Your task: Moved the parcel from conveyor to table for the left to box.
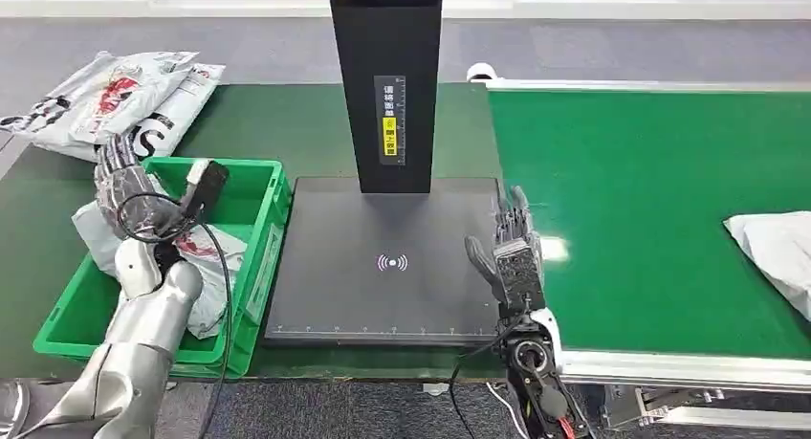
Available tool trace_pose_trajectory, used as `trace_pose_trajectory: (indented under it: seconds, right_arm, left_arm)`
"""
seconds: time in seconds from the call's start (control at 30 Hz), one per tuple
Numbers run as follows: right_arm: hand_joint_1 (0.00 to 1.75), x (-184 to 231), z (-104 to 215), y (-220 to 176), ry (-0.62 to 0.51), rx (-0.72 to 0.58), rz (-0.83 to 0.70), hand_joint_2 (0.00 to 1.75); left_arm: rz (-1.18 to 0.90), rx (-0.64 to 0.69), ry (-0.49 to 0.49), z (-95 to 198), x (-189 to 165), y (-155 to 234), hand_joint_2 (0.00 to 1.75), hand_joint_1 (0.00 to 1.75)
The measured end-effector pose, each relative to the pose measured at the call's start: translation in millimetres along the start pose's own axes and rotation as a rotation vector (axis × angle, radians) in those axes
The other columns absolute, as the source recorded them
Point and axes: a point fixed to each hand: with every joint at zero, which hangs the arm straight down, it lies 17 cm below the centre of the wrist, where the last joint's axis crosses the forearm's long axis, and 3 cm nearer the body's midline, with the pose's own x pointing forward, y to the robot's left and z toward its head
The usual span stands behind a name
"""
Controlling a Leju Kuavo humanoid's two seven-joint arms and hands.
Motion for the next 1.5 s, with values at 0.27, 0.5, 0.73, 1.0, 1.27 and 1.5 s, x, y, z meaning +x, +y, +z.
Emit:
trace_pose_trajectory:
  seconds: [0.27, 0.5, 0.73, 1.0, 1.27, 1.5]
  right_arm:
    - [0.00, -7.1, 2.0, -12.9, 0.016, -0.028, 0.052, 1.75]
    - [0.00, -17.1, 0.4, -34.0, 0.039, -0.068, 0.106, 0.00]
    - [0.00, -25.7, -7.3, -52.9, 0.056, -0.097, 0.157, 1.75]
    - [0.00, -34.5, -14.9, -66.4, 0.070, -0.120, 0.180, 1.75]
    - [0.00, -36.5, -16.7, -71.7, 0.074, -0.129, 0.192, 1.75]
    - [0.00, -41.7, -17.8, -78.7, 0.088, -0.142, 0.197, 1.75]
  left_arm:
    - [0.252, 0.033, -0.024, -4.1, 48.1, 16.5, 0.00, 0.00]
    - [0.560, -0.104, -0.063, 12.9, 100.5, -6.4, 1.75, 0.00]
    - [1.047, -0.344, -0.187, 61.8, 182.1, -30.4, 1.75, 0.00]
    - [1.198, -0.464, -0.221, 102.4, 232.1, -43.9, 1.75, 0.00]
    - [1.238, -0.492, -0.206, 112.4, 243.9, -49.0, 1.75, 0.00]
    - [1.262, -0.538, -0.187, 128.7, 258.2, -59.3, 1.75, 0.00]
